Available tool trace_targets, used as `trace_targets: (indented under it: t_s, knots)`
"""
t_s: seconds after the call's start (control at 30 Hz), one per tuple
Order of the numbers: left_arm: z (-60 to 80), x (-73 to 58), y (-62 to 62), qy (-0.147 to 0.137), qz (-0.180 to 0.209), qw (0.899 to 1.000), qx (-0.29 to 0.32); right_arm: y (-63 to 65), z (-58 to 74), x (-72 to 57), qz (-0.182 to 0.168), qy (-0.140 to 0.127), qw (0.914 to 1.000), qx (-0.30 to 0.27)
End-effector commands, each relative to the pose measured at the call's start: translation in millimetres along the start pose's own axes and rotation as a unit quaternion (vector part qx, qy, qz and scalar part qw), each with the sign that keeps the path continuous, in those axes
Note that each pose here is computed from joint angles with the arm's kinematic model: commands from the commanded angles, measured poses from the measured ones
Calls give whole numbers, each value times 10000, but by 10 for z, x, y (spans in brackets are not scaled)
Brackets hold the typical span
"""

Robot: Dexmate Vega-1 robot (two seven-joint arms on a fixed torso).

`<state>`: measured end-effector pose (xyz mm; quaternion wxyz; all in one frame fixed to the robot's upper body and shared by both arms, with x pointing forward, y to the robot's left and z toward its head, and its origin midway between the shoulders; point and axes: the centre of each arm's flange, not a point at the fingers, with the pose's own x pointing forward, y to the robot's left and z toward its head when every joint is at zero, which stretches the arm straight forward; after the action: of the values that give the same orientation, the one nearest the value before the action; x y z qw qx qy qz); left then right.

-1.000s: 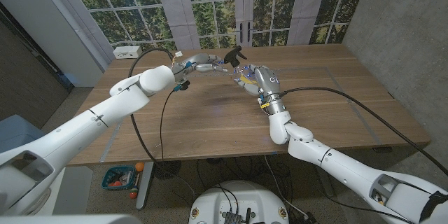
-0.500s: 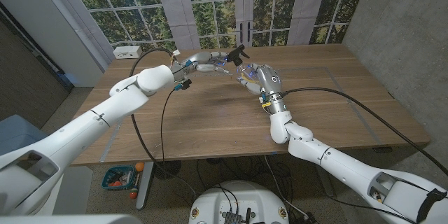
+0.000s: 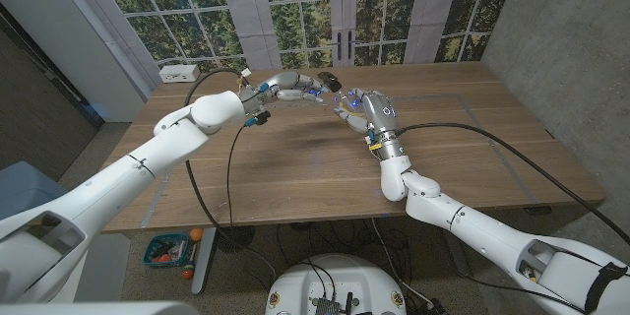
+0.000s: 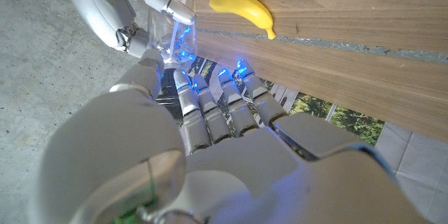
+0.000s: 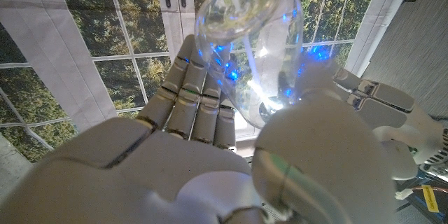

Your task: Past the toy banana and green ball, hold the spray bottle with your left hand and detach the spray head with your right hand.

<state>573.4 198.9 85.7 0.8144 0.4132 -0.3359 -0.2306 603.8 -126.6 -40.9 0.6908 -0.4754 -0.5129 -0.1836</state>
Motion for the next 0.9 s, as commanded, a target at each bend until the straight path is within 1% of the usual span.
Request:
trace_targets:
  t_s: [0.03, 0.1, 0.17, 0.23, 0.27, 0.3, 0.37, 0.4, 0.47, 0.53, 0.57, 0.67, 0.77, 0.8, 0.83, 0.87, 0.9]
  knots:
    - [177, -33, -3, -214, 98, 9993, 279, 34, -34, -15, 105, 1, 9999, -95]
    - [196, -39, -5, -252, 125, 9992, 295, 43, -27, -23, 133, -15, 9998, -114]
    - [216, -32, -14, -302, 32, 9991, 290, 56, -27, -29, 156, -12, 9998, -124]
    - [241, -21, -34, -409, -128, 9988, 246, 68, -35, -27, 157, 20, 9998, -145]
    - [241, -21, -34, -415, -134, 9988, 244, 68, -35, -27, 156, 20, 9998, -145]
    - [272, -18, -52, -507, -264, 9981, 214, 72, -47, -23, 150, 53, 9998, -155]
    - [303, -32, -63, -615, -321, 9974, 176, 80, -58, -17, 152, 83, 9997, -168]
    - [303, -32, -63, -620, -323, 9974, 175, 80, -58, -17, 152, 83, 9997, -167]
    - [347, -53, -60, -783, -401, 9961, 104, 96, -72, -18, 158, 108, 9996, -203]
    - [359, -68, -63, -824, -343, 9959, 108, 101, -74, -19, 166, 113, 9996, -215]
    - [376, -114, -70, -922, -146, 9956, 76, 112, -78, -26, 177, 124, 9995, -217]
    - [377, -179, -68, -1112, 147, 9937, -52, 119, -76, -30, 185, 117, 9995, -229]
    - [371, -226, -55, -1239, 314, 9917, -129, 126, -69, -33, 180, 105, 9995, -234]
    - [370, -243, -50, -1264, 400, 9911, -130, 128, -66, -33, 181, 100, 9995, -237]
    - [370, -243, -50, -1266, 405, 9910, -129, 128, -66, -33, 181, 100, 9995, -237]
    - [370, -283, -41, -1283, 634, 9897, -75, 128, -59, -37, 166, 84, 9996, -226]
    - [370, -283, -41, -1282, 650, 9896, -69, 128, -59, -37, 164, 82, 9996, -225]
